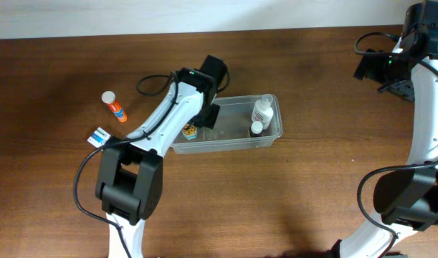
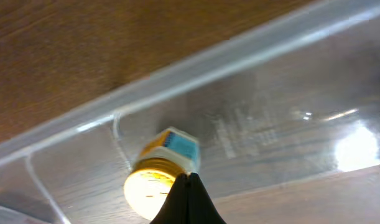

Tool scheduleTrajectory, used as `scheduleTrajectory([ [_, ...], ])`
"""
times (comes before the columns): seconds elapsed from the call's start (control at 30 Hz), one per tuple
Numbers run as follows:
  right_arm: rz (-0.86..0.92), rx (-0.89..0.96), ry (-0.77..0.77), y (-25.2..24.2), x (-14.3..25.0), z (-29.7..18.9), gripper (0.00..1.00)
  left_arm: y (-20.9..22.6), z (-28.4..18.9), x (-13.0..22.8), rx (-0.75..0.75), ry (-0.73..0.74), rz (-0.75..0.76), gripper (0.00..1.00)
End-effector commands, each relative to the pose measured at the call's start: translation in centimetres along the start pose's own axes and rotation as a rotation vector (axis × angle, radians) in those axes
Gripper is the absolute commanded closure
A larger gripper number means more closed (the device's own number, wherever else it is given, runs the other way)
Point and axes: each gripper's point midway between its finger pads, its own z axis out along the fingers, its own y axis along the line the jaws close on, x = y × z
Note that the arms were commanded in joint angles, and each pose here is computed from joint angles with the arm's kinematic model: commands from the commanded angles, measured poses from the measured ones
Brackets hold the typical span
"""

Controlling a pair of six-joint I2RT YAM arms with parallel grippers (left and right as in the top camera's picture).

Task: Pack container
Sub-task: 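Open the left gripper to release the jar and raise it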

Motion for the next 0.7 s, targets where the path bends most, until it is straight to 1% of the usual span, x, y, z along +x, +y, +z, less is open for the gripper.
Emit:
scheduleTrajectory([
  [0.0, 0.013, -0.002, -0.048, -0.3, -0.6, -1.7, 0.02, -0.7, -1.7, -0.7, 0.020, -0.048, 0.019, 0.99],
  [0.4, 0.013, -0.002, -0.048, -0.3, -0.6, -1.7, 0.02, -0.9, -0.1, 0.8, 0.026, 0.008, 0.026, 0.99],
  [0.67, 0.013, -0.002, -0.048, -0.3, -0.6, -1.7, 0.02, 0.4, 1.1, 2.0, 0.004, 0.050, 0.007, 0.99],
])
